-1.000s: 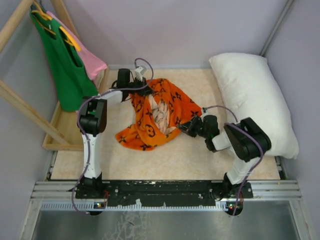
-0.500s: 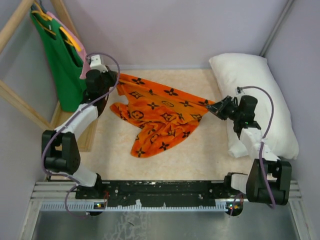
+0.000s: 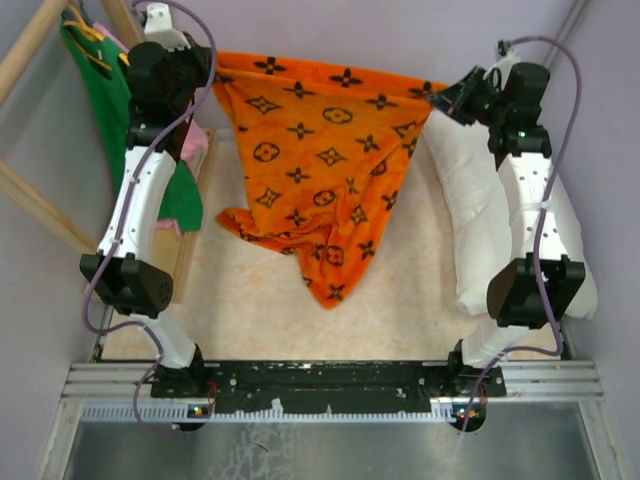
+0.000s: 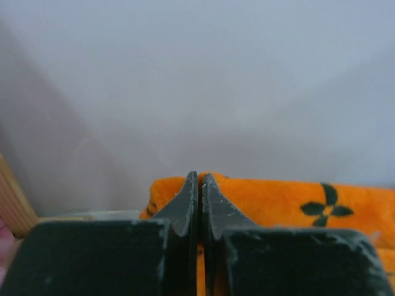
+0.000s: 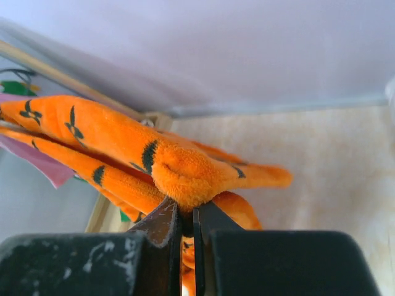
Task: Remove the pillowcase from the pillow
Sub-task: Fold the pillowcase at the center of the board.
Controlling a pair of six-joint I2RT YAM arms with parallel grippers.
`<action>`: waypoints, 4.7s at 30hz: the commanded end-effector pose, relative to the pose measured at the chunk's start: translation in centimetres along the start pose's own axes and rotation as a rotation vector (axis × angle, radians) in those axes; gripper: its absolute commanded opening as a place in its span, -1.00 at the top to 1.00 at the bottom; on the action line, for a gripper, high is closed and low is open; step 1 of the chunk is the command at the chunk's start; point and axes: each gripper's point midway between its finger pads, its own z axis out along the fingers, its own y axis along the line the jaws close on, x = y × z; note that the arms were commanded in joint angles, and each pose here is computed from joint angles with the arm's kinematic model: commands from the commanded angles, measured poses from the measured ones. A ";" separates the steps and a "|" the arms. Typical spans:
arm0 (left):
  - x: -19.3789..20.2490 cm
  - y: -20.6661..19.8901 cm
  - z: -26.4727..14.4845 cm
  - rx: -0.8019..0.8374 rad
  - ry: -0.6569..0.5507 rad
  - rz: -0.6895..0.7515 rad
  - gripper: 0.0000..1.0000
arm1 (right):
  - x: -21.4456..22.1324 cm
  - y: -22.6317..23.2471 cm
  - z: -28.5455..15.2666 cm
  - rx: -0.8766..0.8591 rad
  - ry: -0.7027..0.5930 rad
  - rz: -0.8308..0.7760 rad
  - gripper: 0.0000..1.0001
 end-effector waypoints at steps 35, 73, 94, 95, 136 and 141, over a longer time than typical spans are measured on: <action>28.5 1.9 -25.0 -0.052 0.892 -0.156 -0.98 | 27.9 -13.6 -13.5 0.521 0.285 0.125 -0.82; 33.8 3.3 -27.7 -0.073 1.119 -0.267 -0.98 | 29.4 -15.1 -13.1 0.462 0.338 0.151 0.87; 39.7 3.2 -29.8 -0.024 1.281 -0.349 -0.13 | 26.7 -14.1 -12.7 0.460 0.312 0.102 1.00; 39.5 3.0 -29.6 -0.013 1.274 -0.351 -0.06 | 26.9 -14.2 -12.7 0.459 0.316 0.105 1.00; 41.2 3.7 -28.3 -0.080 1.280 0.055 0.63 | 29.4 -15.1 -11.6 0.415 0.366 0.153 1.00; 39.7 4.8 -27.3 -0.130 1.240 0.115 1.00 | 28.3 -14.7 -11.5 0.412 0.347 0.136 1.00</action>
